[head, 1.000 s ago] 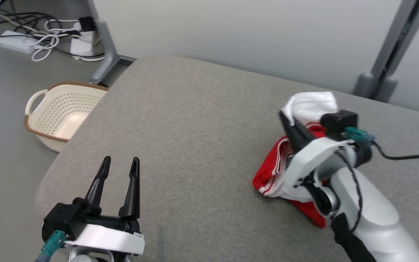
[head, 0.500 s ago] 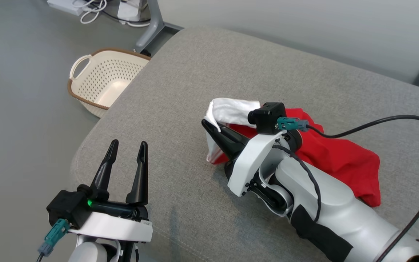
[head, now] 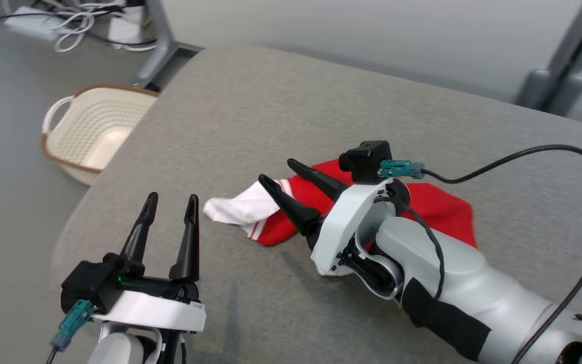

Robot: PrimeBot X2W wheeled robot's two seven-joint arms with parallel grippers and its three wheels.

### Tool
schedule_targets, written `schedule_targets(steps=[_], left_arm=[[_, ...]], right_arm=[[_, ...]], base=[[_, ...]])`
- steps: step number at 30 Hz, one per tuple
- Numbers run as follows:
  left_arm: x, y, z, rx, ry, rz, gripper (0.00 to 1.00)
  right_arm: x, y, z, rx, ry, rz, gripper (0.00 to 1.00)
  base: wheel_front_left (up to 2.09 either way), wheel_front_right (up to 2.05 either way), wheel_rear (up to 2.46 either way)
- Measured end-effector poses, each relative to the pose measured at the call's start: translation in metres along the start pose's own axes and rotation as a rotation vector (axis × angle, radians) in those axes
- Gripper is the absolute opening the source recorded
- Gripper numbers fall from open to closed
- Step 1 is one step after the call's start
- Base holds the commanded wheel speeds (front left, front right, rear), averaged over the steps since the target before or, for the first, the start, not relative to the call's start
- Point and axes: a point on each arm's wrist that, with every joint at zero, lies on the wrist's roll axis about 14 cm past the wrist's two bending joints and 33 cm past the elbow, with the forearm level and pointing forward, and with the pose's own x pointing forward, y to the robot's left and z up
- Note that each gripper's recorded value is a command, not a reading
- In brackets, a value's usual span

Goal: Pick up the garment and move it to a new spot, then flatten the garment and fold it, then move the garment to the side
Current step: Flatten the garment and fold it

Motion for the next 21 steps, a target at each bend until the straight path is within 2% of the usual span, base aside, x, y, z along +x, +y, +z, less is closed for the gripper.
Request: schedule_targets(steps=[7,10,14,21], left_arm=[[0.018,-0.027,-0.009,-0.014,0.01,-0.093,1.0],[0.026,-0.039,-0.012,-0.017,0.011,-0.13,1.0],[0.035,-0.052,-0.014,-0.018,0.008,-0.173,1.0],[0.043,-0.074,-0.02,-0.031,0.016,-0.233,1.0]], right_arm=[[-0.056,-0.051,0.048,-0.064,-0.134,-0.158,1.0],[-0.097,-0.076,0.075,-0.12,-0.232,-0.258,1.0],[-0.161,-0.099,0.082,-0.171,-0.322,-0.411,1.0],[-0.261,-0.101,0.087,-0.265,-0.47,-0.651,1.0]], base=[[0.0,0.0,0.0],[0.0,0.0,0.0],[0.0,0.0,0.0],[0.0,0.0,0.0]])
